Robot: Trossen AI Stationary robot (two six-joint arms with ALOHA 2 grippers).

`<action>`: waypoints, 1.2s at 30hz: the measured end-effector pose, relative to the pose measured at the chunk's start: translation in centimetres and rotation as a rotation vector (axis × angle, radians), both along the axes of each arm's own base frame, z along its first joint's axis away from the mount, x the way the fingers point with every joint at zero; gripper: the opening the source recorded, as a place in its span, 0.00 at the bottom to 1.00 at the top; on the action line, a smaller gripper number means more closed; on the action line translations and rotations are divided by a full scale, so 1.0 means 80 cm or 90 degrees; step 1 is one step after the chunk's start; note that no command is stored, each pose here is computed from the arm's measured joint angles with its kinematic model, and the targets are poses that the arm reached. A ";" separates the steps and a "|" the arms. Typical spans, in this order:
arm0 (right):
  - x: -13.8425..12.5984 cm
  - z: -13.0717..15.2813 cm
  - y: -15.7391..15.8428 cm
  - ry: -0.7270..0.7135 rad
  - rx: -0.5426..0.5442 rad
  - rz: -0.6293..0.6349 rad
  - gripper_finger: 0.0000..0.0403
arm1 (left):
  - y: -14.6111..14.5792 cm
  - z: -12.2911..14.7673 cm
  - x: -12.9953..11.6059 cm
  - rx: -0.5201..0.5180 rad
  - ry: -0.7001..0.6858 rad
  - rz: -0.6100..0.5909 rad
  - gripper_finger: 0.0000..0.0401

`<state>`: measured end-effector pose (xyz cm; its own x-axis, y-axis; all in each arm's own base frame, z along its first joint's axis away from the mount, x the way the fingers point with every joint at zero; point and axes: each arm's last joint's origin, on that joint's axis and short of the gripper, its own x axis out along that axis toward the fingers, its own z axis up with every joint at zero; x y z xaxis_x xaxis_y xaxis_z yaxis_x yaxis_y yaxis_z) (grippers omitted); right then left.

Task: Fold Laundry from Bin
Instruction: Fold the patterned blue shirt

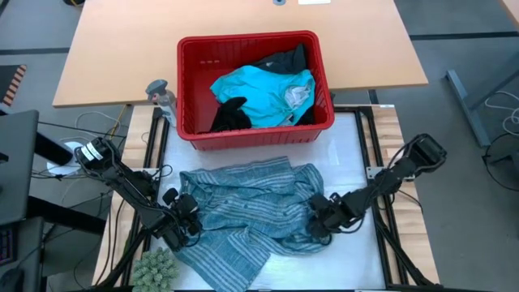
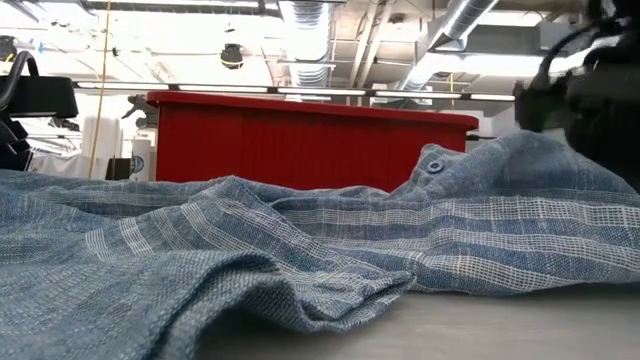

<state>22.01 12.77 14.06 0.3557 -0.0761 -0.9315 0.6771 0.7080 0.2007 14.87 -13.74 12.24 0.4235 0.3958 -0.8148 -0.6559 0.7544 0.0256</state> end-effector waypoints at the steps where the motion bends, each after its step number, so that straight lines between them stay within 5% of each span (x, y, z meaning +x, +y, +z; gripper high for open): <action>1: 0.002 -0.003 -0.001 0.006 0.004 -0.013 0.47 | 0.000 0.000 0.000 0.000 -0.001 0.000 0.36; 5: 0.003 -0.012 -0.002 0.020 0.018 -0.086 0.14 | 0.000 0.000 0.000 0.000 -0.004 0.000 0.36; 7: 0.002 -0.004 0.006 0.007 0.035 -0.097 0.05 | 0.000 0.000 0.001 0.003 -0.006 -0.001 0.36; 21: -0.058 0.146 0.086 0.055 0.060 -0.180 0.05 | -0.001 0.001 0.002 0.015 -0.020 -0.013 0.36; 31: -0.108 0.150 0.142 0.157 0.232 -0.181 0.05 | -0.001 0.000 0.002 0.001 -0.018 -0.004 0.36; 36: -0.116 0.138 0.159 0.172 0.240 -0.150 0.23 | -0.002 0.000 0.002 -0.011 -0.019 0.010 0.36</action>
